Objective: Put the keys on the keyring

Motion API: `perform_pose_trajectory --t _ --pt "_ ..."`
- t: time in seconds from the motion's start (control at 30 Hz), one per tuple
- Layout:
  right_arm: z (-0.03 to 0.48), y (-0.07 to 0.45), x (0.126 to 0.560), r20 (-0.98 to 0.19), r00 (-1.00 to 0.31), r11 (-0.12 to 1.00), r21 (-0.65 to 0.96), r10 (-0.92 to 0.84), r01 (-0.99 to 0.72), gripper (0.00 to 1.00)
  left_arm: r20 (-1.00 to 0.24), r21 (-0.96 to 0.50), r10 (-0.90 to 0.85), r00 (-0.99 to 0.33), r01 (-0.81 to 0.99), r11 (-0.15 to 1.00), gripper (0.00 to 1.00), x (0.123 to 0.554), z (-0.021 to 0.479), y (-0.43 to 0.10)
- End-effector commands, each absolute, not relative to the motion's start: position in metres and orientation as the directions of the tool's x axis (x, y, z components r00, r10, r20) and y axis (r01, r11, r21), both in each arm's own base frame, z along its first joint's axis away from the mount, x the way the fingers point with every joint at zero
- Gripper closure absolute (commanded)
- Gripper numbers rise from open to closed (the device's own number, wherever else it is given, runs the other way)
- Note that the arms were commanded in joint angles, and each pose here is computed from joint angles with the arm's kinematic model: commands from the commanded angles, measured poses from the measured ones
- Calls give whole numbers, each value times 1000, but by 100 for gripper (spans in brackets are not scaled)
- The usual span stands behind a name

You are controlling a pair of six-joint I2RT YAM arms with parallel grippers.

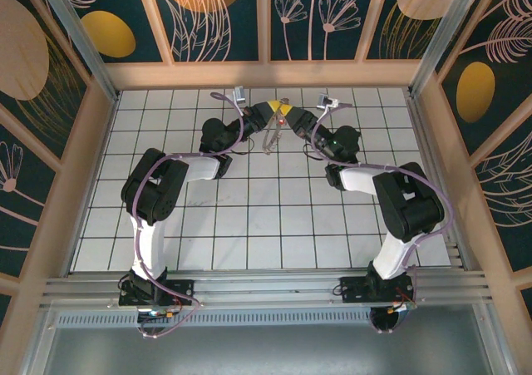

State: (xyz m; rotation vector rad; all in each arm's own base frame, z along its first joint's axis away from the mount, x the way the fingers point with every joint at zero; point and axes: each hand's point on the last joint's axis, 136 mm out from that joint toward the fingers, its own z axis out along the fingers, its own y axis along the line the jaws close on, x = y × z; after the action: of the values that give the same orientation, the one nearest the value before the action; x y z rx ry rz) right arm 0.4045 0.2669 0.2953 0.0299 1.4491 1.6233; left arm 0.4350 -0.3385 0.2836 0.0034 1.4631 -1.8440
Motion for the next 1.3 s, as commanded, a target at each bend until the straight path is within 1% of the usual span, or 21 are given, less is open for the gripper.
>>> perform_pose_trajectory --t 0.0,0.03,0.07,0.53,0.57,0.6,0.67,0.77,0.93,1.27 --pt "312 271 402 -551 -544 100 755 633 -649 91 -467 -778 -572 -674 621 -96 100 423 313 -336" --pt "312 271 403 -552 -544 100 754 632 -649 98 -467 -778 -572 -674 621 -97 100 422 313 -336" --pt "312 272 403 -552 -545 100 754 631 -649 100 -467 -778 -571 -675 620 -96 100 422 313 -336" --pt "308 260 403 -537 -538 98 761 649 -641 100 -474 -774 -577 -665 627 -88 100 422 315 -335" --pt "308 255 402 -530 -534 96 763 658 -639 90 -476 -773 -577 -664 628 -85 100 422 315 -335" --pt "308 250 402 -526 -529 97 764 666 -637 83 -477 -773 -577 -663 629 -85 100 422 316 -335" --pt "309 241 400 -518 -516 104 767 682 -633 75 -478 -772 -575 -664 630 -86 100 421 316 -335" --pt "307 238 400 -521 -513 116 770 682 -627 71 -476 -772 -576 -665 629 -89 100 422 316 -335" --pt "309 246 401 -525 -524 104 766 671 -634 67 -475 -772 -576 -665 629 -91 100 422 316 -335" --pt "316 264 402 -538 -539 86 755 649 -650 66 -475 -771 -574 -666 630 -93 100 421 316 -335"
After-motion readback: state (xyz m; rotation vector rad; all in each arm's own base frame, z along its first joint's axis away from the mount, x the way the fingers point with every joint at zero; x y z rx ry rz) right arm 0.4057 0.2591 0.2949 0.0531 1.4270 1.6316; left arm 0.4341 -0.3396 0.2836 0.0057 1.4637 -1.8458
